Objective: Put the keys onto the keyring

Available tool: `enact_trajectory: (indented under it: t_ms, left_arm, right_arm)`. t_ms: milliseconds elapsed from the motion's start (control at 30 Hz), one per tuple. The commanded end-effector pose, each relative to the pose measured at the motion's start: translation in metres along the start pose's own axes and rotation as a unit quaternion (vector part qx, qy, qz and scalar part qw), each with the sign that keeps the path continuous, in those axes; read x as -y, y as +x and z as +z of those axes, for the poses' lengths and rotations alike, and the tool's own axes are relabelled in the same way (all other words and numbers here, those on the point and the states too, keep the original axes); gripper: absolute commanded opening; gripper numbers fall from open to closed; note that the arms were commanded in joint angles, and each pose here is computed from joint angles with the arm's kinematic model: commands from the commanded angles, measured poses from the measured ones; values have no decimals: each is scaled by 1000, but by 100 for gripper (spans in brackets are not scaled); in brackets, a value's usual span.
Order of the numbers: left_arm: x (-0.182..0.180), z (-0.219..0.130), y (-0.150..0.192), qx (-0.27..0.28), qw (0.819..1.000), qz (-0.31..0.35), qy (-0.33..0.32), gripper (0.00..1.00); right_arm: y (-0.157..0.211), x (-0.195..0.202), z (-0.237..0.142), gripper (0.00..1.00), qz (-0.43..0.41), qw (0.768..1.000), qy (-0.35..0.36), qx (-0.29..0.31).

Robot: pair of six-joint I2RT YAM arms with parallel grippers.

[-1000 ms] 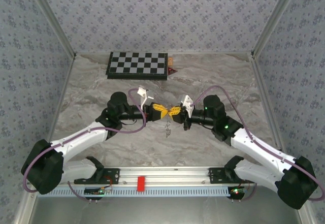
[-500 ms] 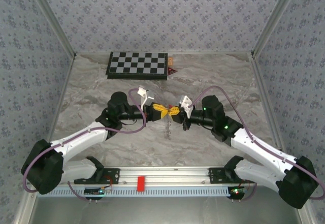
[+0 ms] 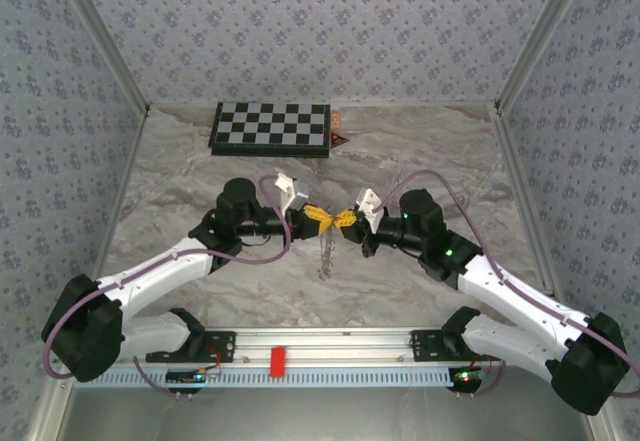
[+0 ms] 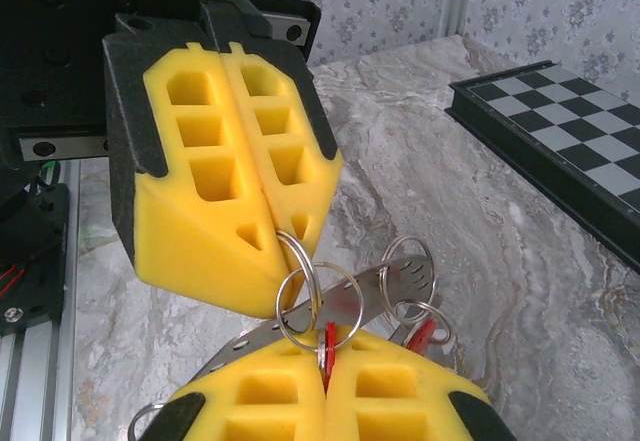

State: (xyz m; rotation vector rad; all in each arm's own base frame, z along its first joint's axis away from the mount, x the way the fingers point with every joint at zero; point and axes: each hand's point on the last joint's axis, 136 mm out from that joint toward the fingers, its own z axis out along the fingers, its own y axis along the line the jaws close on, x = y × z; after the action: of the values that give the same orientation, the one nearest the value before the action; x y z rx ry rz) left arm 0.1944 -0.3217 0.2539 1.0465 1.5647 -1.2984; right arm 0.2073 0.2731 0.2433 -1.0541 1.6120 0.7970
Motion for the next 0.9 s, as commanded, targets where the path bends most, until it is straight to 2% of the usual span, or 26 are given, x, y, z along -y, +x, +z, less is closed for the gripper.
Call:
enact_trajectory:
  t_ms: [0, 200, 567, 600, 733, 867]
  left_arm:
    - [0, 2, 2, -15, 1000, 10, -3, 0]
    - [-4, 0, 6, -27, 999, 17, -20, 0]
    - [-5, 6, 10, -38, 999, 6, -8, 0]
    - [-6, 6, 9, -38, 999, 5, -10, 2]
    - [-11, 1, 5, -31, 999, 0, -28, 35]
    - [-16, -7, 0, -20, 999, -3, -43, 40]
  right_arm:
    - [-31, 6, -12, 0, -29, 998, 26, 45]
    - [-31, 10, -14, 0, -30, 998, 41, 43]
    - [-35, 6, -10, 0, -33, 998, 25, 38]
    - [-36, 6, -11, 0, -34, 998, 27, 39]
    - [-36, 11, -12, 0, -33, 998, 39, 40]
    - [-34, 15, -12, 0, -30, 998, 49, 38]
